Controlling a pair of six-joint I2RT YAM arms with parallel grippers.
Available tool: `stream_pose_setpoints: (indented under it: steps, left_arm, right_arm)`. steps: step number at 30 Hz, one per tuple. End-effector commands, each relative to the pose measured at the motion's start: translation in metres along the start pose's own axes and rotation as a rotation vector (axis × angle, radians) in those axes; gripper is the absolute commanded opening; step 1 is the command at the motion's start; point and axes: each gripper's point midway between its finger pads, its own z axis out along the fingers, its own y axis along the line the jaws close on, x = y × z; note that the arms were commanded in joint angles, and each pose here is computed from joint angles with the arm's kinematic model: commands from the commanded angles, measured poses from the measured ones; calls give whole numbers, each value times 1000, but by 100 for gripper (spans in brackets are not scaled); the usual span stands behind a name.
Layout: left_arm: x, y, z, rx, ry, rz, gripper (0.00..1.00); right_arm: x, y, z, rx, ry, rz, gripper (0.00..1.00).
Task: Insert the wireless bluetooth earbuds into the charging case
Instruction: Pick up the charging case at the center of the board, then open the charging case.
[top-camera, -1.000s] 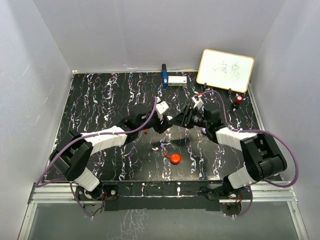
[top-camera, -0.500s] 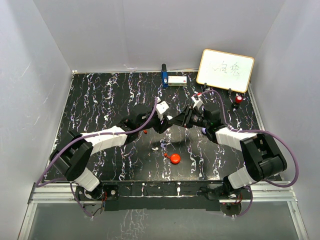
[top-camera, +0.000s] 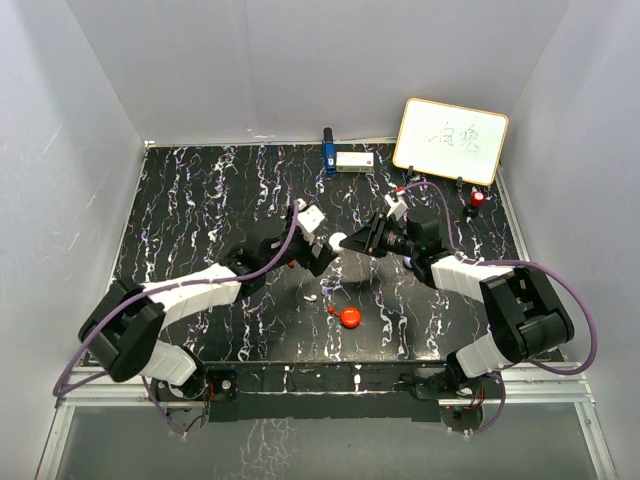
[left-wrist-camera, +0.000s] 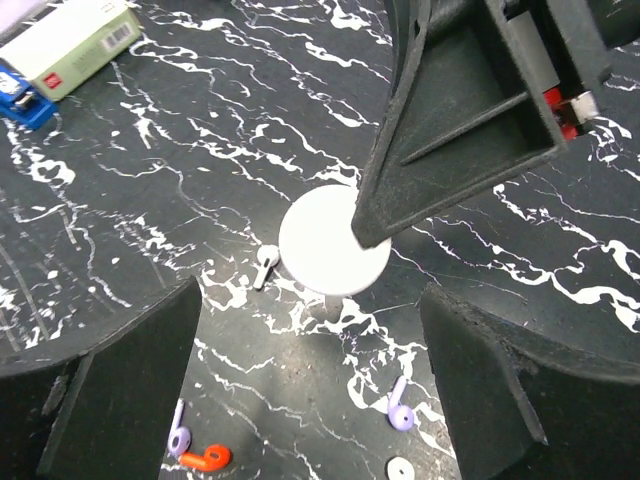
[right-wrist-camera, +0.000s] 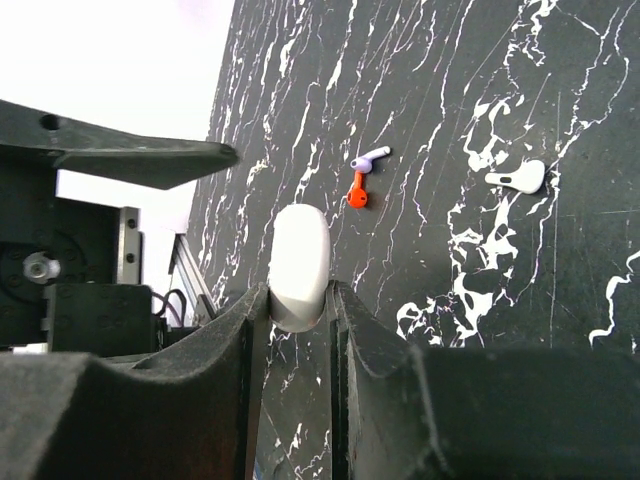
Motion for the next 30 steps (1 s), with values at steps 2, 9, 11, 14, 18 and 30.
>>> stream_pose_setpoints:
  steps: [2, 9, 11, 14, 18, 30]
  left_arm:
    - [-27, 12, -32, -114, -82, -16, 92]
    - [-22, 41, -42, -309, -9, -148, 95]
    - [-24, 41, -36, -313, 6, -191, 95]
    - [-19, 40, -28, -310, 23, -231, 94]
    - [-13, 36, -22, -299, 24, -256, 94]
    - [4, 23, -9, -236, 36, -283, 94]
  right_arm:
    - [-18, 7, -2, 0, -49, -63, 2]
    - [-16, 2, -2, 32, -2, -95, 1]
    - [-15, 2, -3, 36, 18, -119, 1]
    - [-13, 5, -5, 33, 34, -138, 0]
    - [-15, 10, -7, 31, 31, -147, 0]
    - [-17, 18, -9, 11, 46, -160, 0]
